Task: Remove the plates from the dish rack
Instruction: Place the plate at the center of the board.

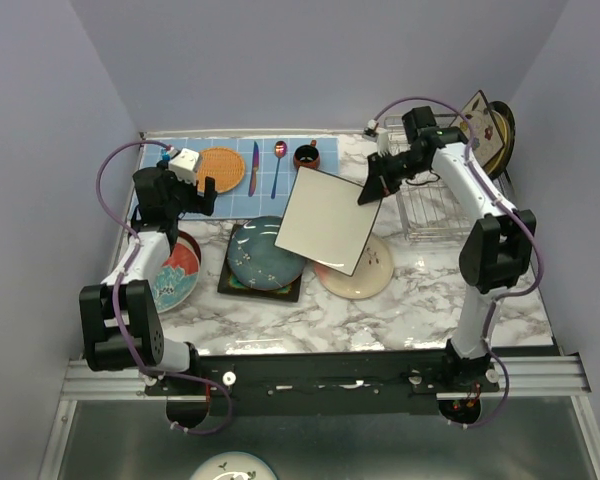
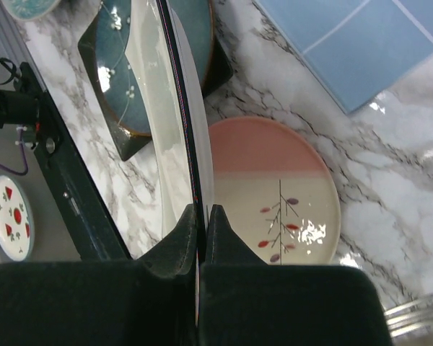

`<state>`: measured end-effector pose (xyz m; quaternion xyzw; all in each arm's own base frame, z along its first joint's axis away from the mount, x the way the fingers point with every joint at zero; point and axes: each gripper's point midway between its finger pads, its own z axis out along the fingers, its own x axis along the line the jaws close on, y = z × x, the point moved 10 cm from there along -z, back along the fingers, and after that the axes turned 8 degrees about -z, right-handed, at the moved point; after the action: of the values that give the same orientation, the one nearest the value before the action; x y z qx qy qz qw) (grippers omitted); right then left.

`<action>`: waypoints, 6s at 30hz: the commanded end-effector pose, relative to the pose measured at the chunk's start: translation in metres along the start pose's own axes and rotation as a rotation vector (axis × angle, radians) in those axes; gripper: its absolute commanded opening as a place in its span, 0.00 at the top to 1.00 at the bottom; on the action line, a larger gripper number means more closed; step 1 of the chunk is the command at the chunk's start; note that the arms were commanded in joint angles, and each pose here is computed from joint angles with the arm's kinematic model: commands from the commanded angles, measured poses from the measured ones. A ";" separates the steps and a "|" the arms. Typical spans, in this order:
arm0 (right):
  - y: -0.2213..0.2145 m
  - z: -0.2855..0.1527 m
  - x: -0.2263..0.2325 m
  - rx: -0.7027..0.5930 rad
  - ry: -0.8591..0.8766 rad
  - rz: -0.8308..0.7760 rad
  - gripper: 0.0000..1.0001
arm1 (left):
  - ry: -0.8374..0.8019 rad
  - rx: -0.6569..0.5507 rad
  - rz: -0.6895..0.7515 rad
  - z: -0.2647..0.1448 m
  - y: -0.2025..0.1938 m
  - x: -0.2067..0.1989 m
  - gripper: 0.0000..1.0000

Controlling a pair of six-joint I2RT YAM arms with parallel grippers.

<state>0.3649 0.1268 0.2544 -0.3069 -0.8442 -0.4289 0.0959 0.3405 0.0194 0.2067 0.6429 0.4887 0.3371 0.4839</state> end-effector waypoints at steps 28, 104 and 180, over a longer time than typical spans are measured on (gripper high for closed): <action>0.051 0.127 0.016 -0.086 0.558 0.001 0.99 | 0.094 0.006 0.031 0.014 0.001 0.019 0.01; 0.020 0.194 0.011 0.056 0.554 0.147 0.99 | 0.099 -0.019 0.091 0.007 0.000 0.018 0.01; 0.005 0.203 -0.013 0.150 0.266 0.094 0.65 | 0.053 -0.020 0.111 0.003 -0.007 0.013 0.01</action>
<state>0.3967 0.2861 0.1173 -0.2892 -0.8040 -0.4085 0.3211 0.3478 0.0317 0.1933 0.6549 0.4774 0.3771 0.4483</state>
